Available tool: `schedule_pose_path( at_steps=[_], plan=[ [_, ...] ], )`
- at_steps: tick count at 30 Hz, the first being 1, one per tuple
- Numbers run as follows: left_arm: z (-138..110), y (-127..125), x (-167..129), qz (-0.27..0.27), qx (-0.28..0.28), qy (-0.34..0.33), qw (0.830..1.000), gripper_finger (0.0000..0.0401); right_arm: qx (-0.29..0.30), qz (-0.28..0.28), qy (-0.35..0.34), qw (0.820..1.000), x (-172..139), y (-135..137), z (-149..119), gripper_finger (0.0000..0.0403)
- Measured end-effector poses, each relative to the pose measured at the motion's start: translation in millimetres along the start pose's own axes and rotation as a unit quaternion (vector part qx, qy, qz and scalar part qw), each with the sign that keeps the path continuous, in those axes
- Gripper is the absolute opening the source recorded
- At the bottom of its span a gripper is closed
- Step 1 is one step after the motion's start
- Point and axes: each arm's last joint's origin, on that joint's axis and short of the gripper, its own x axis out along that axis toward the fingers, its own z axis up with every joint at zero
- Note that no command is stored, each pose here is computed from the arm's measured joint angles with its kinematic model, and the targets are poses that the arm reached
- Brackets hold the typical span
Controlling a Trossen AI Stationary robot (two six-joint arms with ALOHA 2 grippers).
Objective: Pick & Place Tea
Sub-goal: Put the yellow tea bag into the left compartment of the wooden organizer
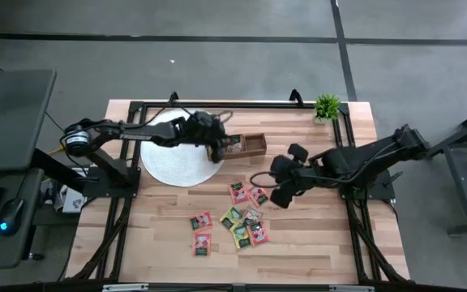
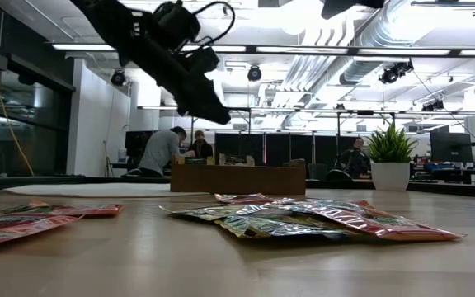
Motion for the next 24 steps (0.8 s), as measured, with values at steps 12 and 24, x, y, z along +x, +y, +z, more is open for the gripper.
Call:
schedule_pose_path(
  at_steps=[12,24],
  plan=[
    [-54,-93,-41,0.009,-0.056,0.039,0.998,0.0129,0.019,0.172,-0.038,0.984,76,32,-47,0.0000],
    [-103,-184,-78,0.001,-0.172,-0.015,0.985,0.0129,-0.016,0.249,-0.029,0.968,119,43,-47,0.0000]
  ],
)
